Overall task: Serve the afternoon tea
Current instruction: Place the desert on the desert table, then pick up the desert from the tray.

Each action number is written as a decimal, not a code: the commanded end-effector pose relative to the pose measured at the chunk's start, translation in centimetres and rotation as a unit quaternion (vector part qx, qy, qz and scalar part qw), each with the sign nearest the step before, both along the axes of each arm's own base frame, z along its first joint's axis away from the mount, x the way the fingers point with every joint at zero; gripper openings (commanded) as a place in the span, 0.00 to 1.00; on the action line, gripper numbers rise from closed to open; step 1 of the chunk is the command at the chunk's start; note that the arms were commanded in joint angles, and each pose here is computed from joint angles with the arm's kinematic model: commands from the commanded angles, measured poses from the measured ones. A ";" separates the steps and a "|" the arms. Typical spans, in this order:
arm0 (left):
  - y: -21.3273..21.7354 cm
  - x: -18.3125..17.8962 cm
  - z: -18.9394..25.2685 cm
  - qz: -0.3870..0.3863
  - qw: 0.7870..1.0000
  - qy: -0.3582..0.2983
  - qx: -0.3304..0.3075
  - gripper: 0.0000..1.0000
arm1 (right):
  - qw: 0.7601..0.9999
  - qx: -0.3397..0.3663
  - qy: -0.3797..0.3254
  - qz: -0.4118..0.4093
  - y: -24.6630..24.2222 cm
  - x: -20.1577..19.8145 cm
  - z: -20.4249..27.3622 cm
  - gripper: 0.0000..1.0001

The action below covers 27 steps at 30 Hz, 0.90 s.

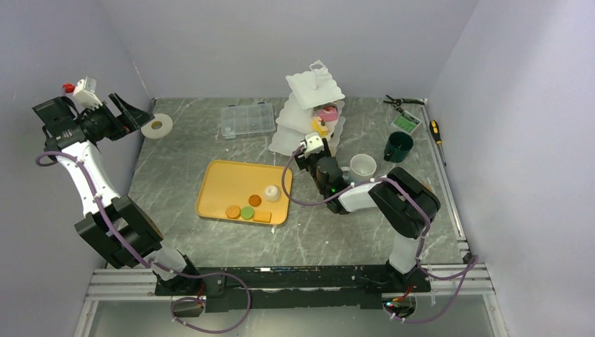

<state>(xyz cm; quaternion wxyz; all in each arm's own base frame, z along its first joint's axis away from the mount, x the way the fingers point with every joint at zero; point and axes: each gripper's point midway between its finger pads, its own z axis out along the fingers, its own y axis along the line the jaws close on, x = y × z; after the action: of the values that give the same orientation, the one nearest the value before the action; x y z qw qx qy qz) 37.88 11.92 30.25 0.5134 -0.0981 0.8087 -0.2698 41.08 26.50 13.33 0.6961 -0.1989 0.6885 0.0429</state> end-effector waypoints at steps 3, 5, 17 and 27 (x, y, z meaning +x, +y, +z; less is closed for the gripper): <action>0.0 0.1 1.7 -0.012 1.000 -0.027 0.011 0.93 | 0.998 0.047 -0.044 -0.017 -0.5 0.3 3.3 0.64; 0.0 0.1 1.7 -0.012 0.999 -0.027 0.011 0.93 | 0.998 0.053 -0.044 -0.008 -0.3 0.0 3.8 0.64; 0.0 0.1 2.0 -0.011 0.999 -0.029 0.010 0.93 | 0.991 0.078 -0.027 0.104 5.4 -7.9 6.1 0.64; -0.1 0.1 2.2 -0.011 0.999 -0.031 0.008 0.93 | 0.977 0.078 0.028 0.195 9.7 -13.7 4.7 0.64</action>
<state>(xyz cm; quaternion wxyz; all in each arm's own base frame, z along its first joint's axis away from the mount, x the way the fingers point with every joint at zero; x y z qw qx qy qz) 37.88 11.92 30.34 0.5145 -0.0970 0.8077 -0.2712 28.77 35.34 17.54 0.6789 -0.2730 0.6507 0.2027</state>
